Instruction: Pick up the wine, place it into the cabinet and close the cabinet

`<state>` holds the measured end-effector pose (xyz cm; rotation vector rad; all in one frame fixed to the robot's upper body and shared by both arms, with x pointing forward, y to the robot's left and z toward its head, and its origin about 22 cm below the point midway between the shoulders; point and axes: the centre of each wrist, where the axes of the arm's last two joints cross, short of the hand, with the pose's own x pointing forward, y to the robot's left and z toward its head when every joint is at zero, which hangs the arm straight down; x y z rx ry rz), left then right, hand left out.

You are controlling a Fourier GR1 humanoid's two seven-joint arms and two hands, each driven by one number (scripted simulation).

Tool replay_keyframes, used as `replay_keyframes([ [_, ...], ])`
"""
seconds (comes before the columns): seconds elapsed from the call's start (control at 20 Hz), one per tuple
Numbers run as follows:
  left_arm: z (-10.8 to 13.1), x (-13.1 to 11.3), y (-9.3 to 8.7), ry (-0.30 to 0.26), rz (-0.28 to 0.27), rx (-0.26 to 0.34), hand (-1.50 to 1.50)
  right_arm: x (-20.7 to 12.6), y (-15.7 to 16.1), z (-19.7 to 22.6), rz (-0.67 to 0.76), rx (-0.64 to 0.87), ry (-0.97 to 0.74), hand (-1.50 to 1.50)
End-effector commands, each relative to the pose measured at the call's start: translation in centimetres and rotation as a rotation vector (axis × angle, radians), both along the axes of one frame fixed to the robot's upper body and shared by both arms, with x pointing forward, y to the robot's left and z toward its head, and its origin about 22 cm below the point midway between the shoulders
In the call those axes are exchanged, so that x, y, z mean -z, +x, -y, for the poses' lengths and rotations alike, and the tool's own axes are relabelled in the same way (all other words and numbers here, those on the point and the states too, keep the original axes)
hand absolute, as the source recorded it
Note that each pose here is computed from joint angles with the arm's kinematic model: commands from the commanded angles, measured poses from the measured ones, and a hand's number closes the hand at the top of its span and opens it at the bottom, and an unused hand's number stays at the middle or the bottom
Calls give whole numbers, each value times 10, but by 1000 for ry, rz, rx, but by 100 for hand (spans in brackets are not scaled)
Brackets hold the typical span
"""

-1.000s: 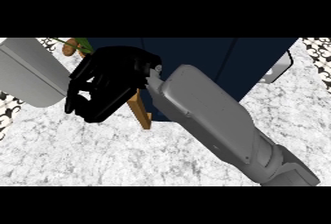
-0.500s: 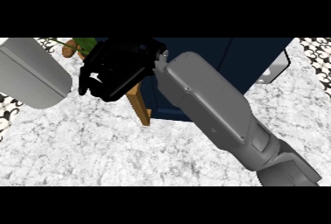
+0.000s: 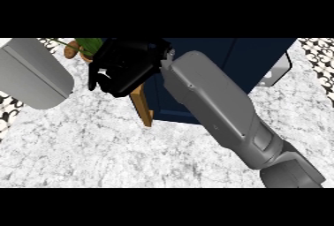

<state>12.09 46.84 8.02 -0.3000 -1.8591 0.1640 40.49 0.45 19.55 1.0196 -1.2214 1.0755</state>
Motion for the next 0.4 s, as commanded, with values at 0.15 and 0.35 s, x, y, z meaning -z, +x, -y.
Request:
replay_keyframes([
  [0.15,2,-9,8,7,39,39,-150,-14,38,77,35,387,89,150],
  [0.35,7,-4,7,13,24,56,-150,-15,40,85,50,388,97,150],
])
